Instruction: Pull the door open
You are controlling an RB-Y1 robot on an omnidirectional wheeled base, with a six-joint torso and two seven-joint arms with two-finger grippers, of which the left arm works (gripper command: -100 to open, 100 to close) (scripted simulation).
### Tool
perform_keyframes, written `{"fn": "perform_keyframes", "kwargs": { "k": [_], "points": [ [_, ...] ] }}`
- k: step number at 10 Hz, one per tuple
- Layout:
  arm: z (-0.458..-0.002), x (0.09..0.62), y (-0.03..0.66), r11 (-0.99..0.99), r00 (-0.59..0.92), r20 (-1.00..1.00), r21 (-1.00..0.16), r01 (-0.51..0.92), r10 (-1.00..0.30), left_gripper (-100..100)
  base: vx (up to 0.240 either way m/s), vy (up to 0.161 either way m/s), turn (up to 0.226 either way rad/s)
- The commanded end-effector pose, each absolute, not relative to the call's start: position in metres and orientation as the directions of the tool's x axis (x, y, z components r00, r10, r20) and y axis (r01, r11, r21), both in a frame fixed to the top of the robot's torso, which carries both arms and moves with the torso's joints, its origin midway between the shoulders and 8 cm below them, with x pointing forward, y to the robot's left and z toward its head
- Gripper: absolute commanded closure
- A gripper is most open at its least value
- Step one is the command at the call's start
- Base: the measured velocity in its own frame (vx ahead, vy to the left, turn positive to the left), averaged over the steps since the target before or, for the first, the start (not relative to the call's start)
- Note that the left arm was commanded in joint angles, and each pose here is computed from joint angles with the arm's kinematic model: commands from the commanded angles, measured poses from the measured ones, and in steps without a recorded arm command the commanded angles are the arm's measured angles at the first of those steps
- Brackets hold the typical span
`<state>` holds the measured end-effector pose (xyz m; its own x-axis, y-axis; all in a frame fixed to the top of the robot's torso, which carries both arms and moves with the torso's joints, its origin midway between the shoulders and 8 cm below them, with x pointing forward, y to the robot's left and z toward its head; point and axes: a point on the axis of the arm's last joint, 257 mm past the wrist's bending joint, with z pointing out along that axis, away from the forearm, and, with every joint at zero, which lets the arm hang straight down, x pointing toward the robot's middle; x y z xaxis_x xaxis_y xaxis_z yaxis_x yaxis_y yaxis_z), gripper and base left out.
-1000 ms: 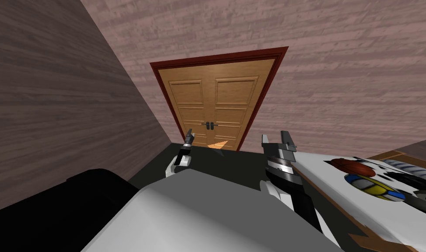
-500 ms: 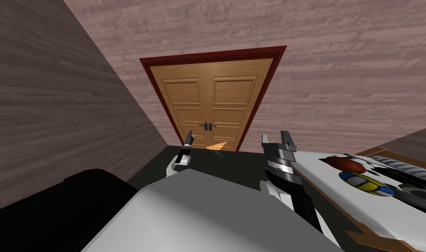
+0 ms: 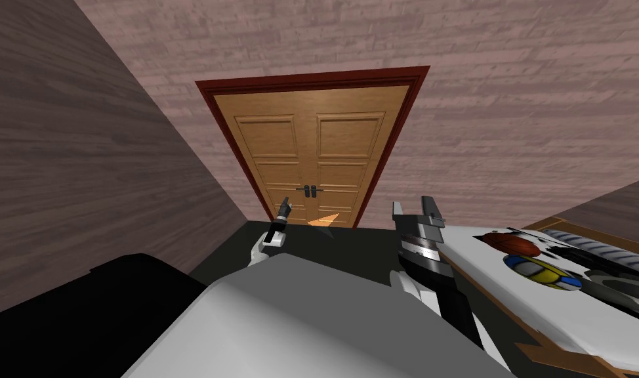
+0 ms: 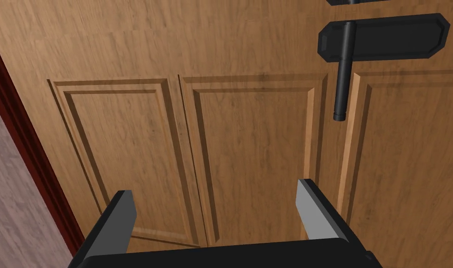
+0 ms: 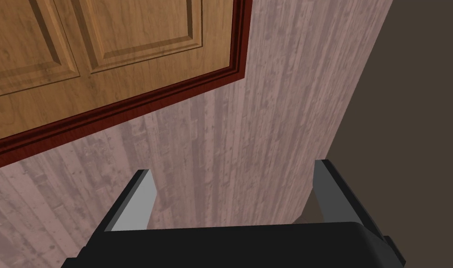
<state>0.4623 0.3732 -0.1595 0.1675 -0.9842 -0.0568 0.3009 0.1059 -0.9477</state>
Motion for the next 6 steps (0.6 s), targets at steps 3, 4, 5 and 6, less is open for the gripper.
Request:
{"fn": "perform_keyframes", "kwargs": {
  "k": [3,4,5,6],
  "points": [
    [-0.185,0.473,0.388,0.092,0.176,-0.049,-0.965,0.247,-0.983,-100,0.07,0.015,-0.065],
    [-0.193,0.476,0.393,0.087,0.18,-0.046,-0.969,0.23,-0.983,-100,0.086,0.032,-0.07],
    [-0.2,0.478,0.399,0.083,0.184,-0.043,-0.973,0.214,-0.982,-100,0.092,0.029,-0.075],
    [-0.207,0.48,0.404,0.078,0.188,-0.04,-0.977,0.199,-0.981,-100,0.101,0.013,-0.073]
  ]
}}
